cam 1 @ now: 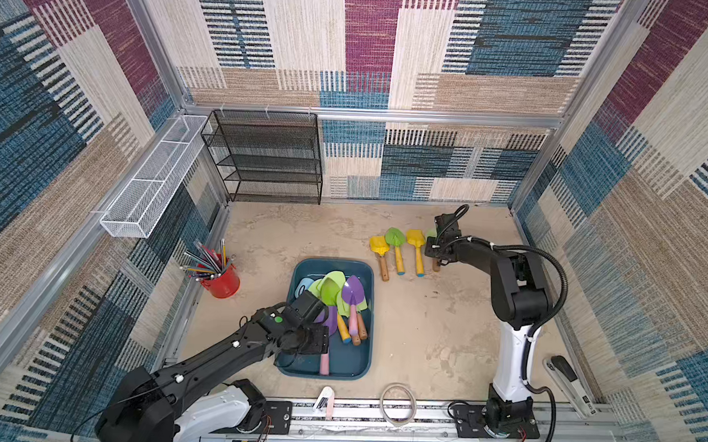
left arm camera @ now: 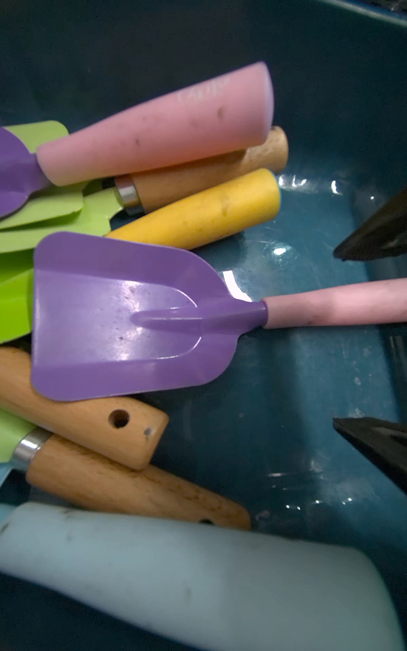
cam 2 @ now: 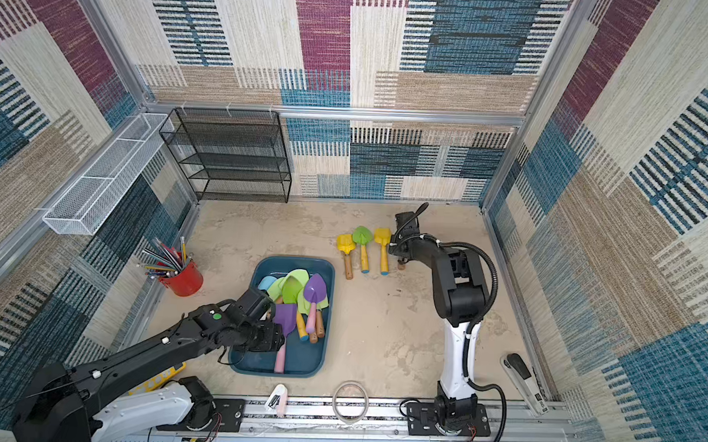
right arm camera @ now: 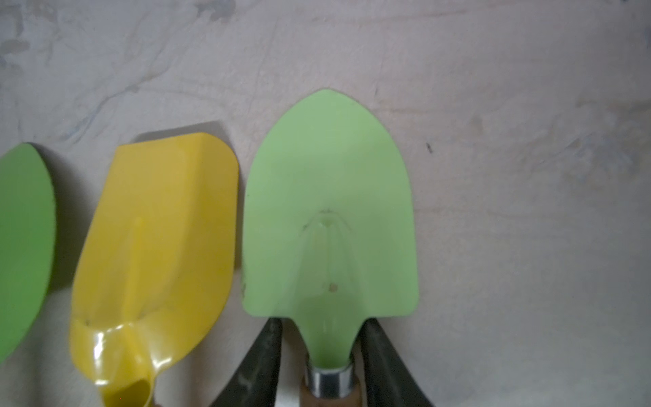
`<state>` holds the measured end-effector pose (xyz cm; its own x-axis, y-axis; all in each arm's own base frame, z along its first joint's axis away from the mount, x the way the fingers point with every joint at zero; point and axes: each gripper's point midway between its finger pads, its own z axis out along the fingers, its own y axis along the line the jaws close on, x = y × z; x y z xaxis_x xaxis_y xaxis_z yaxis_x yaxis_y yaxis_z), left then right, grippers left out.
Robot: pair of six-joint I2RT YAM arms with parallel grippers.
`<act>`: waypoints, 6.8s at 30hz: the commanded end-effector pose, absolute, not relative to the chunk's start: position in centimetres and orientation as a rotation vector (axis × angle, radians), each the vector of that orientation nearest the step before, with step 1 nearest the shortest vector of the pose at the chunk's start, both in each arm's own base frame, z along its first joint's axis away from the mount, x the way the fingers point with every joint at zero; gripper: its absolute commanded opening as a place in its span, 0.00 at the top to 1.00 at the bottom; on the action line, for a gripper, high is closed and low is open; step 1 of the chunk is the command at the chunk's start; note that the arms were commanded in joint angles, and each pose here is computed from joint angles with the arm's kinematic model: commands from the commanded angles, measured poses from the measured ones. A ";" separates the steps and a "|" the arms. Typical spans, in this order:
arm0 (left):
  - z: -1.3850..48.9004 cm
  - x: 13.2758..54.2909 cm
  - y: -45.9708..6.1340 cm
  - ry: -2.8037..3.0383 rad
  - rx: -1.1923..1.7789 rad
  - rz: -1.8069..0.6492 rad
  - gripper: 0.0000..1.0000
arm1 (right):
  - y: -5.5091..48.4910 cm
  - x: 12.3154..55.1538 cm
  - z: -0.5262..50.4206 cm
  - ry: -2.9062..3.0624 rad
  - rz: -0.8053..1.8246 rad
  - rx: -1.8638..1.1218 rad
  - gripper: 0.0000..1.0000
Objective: Take the shovel out of the storage box
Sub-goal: Place the shovel at the center of the board, then pick up the shovel from the storage box, then place the shovel at the center of the board.
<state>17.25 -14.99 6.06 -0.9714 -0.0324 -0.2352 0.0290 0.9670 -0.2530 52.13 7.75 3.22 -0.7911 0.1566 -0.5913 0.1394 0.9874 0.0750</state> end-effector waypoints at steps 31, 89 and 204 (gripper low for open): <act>3.7 15.1 -16.2 3.038 0.073 -0.131 0.30 | 15.5 41.0 14.5 2.313 0.423 0.040 0.47; 9.6 21.8 -20.2 2.775 -0.041 -0.842 0.89 | 25.5 32.2 20.4 2.159 1.198 -0.213 0.38; 10.6 24.5 -19.8 2.685 0.022 -0.860 0.39 | 19.3 39.1 17.4 2.306 0.914 -0.001 0.81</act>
